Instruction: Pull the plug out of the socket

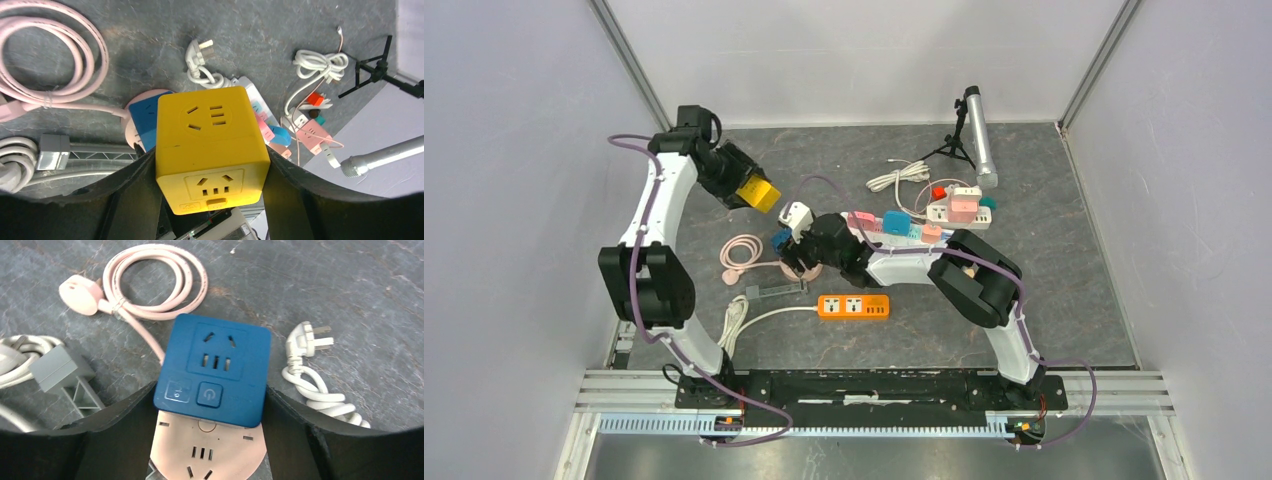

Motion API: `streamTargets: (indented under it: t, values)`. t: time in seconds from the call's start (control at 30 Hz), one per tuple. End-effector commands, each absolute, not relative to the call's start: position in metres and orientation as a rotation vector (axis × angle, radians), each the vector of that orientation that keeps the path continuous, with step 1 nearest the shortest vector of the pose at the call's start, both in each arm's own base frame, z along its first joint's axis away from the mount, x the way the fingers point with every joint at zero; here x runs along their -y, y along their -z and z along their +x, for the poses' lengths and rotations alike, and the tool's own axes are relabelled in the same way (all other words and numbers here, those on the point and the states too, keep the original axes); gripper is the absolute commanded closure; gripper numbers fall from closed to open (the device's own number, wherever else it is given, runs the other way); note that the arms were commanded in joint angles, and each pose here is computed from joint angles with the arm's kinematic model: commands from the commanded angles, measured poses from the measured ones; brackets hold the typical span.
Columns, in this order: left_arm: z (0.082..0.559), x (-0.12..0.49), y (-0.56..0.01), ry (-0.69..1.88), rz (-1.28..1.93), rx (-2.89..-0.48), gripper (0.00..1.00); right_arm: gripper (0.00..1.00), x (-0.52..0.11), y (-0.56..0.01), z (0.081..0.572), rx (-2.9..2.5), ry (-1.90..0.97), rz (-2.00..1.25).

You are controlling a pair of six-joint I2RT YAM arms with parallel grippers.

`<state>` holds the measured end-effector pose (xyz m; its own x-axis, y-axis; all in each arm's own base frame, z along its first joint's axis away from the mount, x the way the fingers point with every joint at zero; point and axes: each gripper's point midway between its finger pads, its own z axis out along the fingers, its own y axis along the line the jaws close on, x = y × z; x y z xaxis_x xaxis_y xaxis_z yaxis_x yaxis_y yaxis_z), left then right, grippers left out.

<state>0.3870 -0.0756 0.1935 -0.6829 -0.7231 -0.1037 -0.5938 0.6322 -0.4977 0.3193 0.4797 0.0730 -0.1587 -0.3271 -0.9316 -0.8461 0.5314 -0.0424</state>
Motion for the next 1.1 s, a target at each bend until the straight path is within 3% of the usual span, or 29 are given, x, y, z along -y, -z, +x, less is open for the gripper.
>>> streamTargets:
  t: [0.0, 0.03, 0.07, 0.27, 0.47, 0.73, 0.8, 0.93, 1.07]
  values:
    - [0.396, 0.050, -0.224, 0.609, -0.984, -2.424, 0.98, 0.18, -0.493, -0.100, 0.304, -1.734, -0.693, -1.063]
    - [0.396, 0.046, -0.223, 0.600, -0.988, -2.414, 0.98, 0.07, -0.495, -0.107, 0.304, -1.722, -0.708, -1.065]
    - [0.396, 0.041, -0.220, 0.594, -0.994, -2.407, 0.98, 0.02, -0.496, -0.116, 0.304, -1.707, -0.719, -1.061]
    - [0.410, 0.028, -0.207, 0.589, -0.982, -2.390, 0.95, 0.02, -0.489, -0.154, 0.302, -1.664, -0.744, -1.043]
    - [0.443, 0.037, -0.183, 0.703, -0.940, -2.424, 0.78, 0.02, -0.452, -0.185, 0.309, -1.650, -0.689, -1.006]
    - [0.491, 0.057, -0.135, 0.935, -0.932, -2.424, 0.64, 0.04, -0.386, -0.203, 0.335, -1.754, -0.598, -0.851]
    - [0.502, 0.049, -0.120, 0.884, -0.929, -2.397, 0.55, 0.07, -0.374, -0.203, 0.332, -1.784, -0.628, -0.807]
    - [0.515, 0.048, -0.094, 0.889, -0.888, -2.403, 0.48, 0.09, -0.355, -0.202, 0.321, -1.773, -0.631, -0.752]
    - [0.514, 0.043, -0.074, 0.831, -0.923, -2.446, 0.28, 0.08, -0.343, -0.202, 0.322, -1.785, -0.613, -0.691]
